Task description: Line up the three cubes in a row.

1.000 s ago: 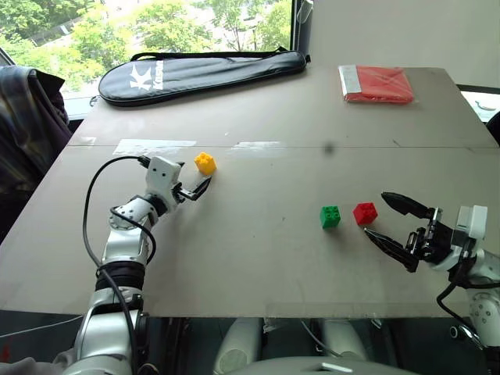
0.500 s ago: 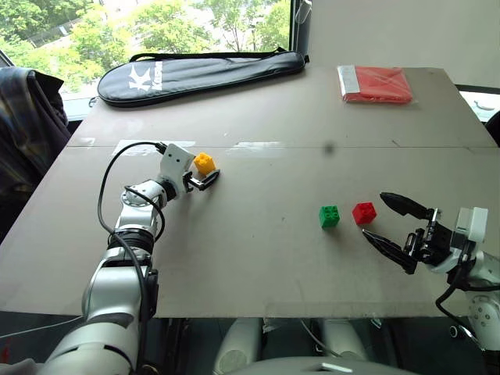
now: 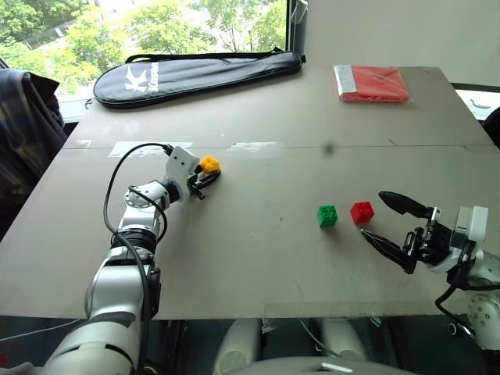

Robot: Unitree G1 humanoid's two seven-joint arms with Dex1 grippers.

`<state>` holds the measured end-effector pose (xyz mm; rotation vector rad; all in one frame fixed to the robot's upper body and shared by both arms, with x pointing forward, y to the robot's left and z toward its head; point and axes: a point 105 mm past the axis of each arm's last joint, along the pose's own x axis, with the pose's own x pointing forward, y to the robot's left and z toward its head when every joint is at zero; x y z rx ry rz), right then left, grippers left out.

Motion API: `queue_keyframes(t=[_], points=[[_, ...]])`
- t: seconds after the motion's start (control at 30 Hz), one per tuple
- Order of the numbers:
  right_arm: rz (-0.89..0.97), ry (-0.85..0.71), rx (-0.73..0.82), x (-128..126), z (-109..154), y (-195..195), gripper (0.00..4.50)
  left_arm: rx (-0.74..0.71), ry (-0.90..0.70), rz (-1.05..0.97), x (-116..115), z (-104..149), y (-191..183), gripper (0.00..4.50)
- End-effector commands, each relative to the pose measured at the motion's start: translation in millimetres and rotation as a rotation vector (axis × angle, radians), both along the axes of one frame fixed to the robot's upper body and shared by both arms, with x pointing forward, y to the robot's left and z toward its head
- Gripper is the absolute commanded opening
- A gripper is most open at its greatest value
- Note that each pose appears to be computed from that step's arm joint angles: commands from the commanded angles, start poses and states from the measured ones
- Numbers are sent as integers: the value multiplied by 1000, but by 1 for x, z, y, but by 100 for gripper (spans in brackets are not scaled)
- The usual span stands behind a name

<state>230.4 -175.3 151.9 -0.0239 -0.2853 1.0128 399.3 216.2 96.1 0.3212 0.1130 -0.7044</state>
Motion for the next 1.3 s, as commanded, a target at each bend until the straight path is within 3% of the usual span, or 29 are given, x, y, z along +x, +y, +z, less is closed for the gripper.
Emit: queue_keyframes(t=[0.03, 0.23, 0.4, 0.77, 1.3], points=[[9, -38, -6, -2, 8, 1, 450, 8, -14, -270, -16, 6, -35, 131], [3, -47, -3, -2, 7, 2, 450, 38, 3, -634, -42, 6, -99, 131], [-9, -18, -28, -10, -1, -2, 450, 121, 56, -794, -54, -4, -121, 131], [-53, 28, -90, -29, -21, -12, 450, 166, 88, -892, -67, -16, -149, 131], [-74, 30, -86, -29, -26, -17, 450, 117, 137, -883, -80, -25, -157, 131]])
